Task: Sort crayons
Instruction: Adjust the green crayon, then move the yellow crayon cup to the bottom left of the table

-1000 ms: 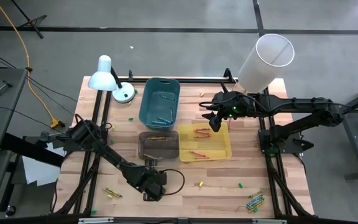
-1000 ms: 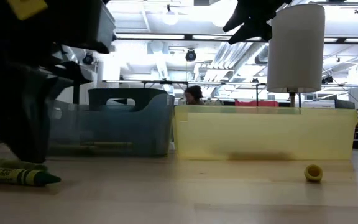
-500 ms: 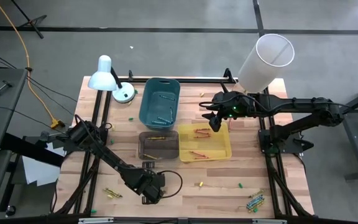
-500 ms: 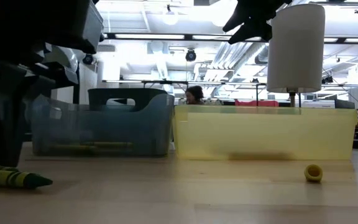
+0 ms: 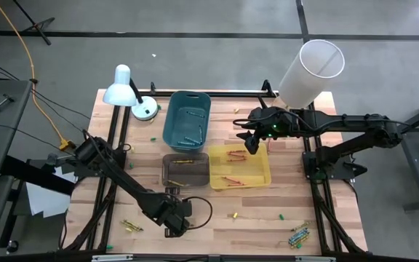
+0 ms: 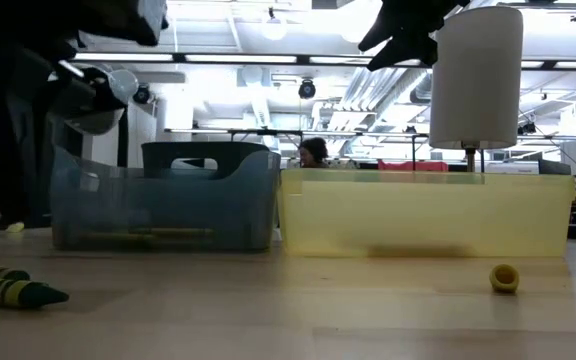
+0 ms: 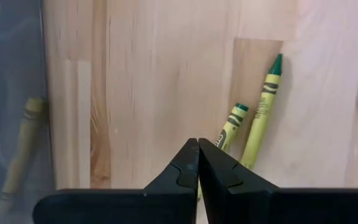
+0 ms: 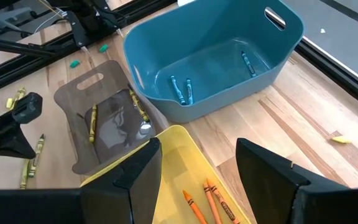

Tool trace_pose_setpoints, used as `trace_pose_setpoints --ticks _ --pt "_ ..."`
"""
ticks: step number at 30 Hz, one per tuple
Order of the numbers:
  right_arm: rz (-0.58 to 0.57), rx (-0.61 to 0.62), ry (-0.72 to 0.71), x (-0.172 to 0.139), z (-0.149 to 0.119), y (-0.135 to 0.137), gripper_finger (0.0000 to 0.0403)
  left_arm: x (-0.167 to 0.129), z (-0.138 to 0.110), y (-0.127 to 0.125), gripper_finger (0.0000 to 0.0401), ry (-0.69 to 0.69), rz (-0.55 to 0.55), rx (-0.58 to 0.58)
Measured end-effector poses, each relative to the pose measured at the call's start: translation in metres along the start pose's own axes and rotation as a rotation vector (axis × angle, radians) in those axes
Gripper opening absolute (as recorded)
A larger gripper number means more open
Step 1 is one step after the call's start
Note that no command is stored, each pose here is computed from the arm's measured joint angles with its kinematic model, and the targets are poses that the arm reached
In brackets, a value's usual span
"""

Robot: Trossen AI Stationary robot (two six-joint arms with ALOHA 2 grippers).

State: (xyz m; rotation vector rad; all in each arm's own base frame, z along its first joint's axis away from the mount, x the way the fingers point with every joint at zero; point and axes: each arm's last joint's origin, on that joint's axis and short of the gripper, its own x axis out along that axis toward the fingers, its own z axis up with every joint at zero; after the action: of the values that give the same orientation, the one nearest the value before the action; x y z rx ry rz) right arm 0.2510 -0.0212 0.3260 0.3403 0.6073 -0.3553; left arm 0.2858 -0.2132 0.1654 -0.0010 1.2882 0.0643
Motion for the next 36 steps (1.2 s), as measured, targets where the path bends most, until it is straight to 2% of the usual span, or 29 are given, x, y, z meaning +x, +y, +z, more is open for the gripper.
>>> trace_pose_setpoints --ticks 2,4,9,13,15,20,22,27,33,36 --pt "0.000 -0.001 0.002 0.000 0.000 0.000 0.0200 -0.004 0.002 0.002 0.0000 -0.014 -0.011 0.035" --pt "0.047 -0.001 0.025 0.000 -0.001 0.001 0.0200 -0.013 0.006 0.004 0.0000 -0.044 -0.043 0.091" --pt "0.372 -0.071 0.274 -0.008 -0.021 0.019 0.0200 -0.039 0.006 0.014 0.0000 -0.083 -0.047 0.145" --pt "0.505 -0.153 0.428 -0.011 -0.053 0.049 0.0200 -0.070 0.001 0.028 0.0000 -0.132 -0.004 0.102" --pt "0.572 -0.257 0.459 -0.012 -0.070 0.068 0.0200 -0.089 -0.001 0.037 0.0000 -0.191 0.028 0.077" --pt "0.741 -0.606 0.479 -0.005 -0.112 0.117 0.0200 -0.137 -0.006 0.064 0.0000 -0.376 0.061 0.002" --pt "0.738 -0.705 0.496 0.002 -0.125 0.133 0.0200 -0.151 -0.013 0.078 0.0000 -0.424 0.041 -0.036" --pt "0.608 -0.888 0.487 0.033 -0.143 0.167 0.0200 -0.176 -0.036 0.107 0.0000 -0.567 -0.051 -0.101" --pt "0.535 -1.044 0.503 0.078 -0.154 0.198 0.0200 -0.202 -0.059 0.129 0.0000 -0.780 -0.328 -0.176" --pt "0.487 -1.079 0.549 0.099 -0.162 0.203 0.0200 -0.211 -0.068 0.135 0.0000 -0.853 -0.387 -0.204"
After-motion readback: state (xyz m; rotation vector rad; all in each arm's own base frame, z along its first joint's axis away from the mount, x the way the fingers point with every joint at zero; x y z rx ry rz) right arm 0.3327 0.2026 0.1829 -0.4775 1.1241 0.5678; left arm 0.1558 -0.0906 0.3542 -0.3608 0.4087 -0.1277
